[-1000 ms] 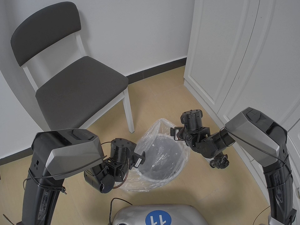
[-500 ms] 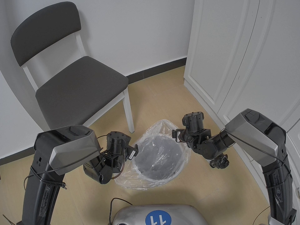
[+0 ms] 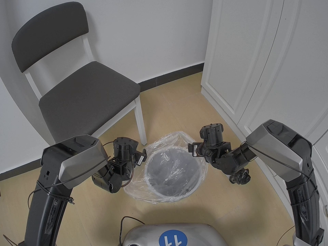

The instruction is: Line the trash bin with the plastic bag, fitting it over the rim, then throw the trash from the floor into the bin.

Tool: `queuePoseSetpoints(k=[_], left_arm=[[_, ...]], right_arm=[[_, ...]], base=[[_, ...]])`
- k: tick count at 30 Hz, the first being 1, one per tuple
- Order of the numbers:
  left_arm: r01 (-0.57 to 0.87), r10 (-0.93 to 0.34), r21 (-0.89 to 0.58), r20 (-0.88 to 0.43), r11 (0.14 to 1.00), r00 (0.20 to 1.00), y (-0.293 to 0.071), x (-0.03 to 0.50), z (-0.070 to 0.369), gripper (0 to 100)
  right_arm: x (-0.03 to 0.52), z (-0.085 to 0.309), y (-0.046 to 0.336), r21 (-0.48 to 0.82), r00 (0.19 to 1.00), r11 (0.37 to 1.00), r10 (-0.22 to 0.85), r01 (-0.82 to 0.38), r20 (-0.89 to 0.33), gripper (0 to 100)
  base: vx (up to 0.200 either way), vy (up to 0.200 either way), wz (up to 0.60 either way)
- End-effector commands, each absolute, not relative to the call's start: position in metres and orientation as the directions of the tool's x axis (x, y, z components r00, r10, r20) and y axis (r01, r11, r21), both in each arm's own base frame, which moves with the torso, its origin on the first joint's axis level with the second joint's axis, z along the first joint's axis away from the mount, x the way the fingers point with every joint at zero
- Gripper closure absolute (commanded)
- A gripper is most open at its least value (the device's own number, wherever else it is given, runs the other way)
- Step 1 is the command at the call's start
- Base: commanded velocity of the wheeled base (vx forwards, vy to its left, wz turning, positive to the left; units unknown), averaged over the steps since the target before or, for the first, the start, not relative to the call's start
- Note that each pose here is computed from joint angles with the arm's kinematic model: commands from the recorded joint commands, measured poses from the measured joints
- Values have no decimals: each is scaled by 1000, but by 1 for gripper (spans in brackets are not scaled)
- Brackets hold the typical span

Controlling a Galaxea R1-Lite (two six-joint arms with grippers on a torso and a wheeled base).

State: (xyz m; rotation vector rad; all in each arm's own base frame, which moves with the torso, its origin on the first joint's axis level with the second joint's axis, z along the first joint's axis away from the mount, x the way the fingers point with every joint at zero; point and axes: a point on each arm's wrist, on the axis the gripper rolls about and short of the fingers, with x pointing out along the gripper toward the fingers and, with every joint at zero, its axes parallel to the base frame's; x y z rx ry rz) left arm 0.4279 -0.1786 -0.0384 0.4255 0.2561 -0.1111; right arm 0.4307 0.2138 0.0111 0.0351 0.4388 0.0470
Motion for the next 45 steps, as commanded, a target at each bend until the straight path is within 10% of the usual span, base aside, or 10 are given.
queuePoseSetpoints(k=[1,45], left_arm=[[153,-55,385,-253,910,966,-182,435,-49,0],[143,7,412,-342,900,940,-165,462,-82,0]], right_arm=[[443,-1,202,40,903,999,22,-6,-428,0],[477,-73,175,74,869,997,40,-5,-494,0]], base=[[0,0,0],[0,0,0]])
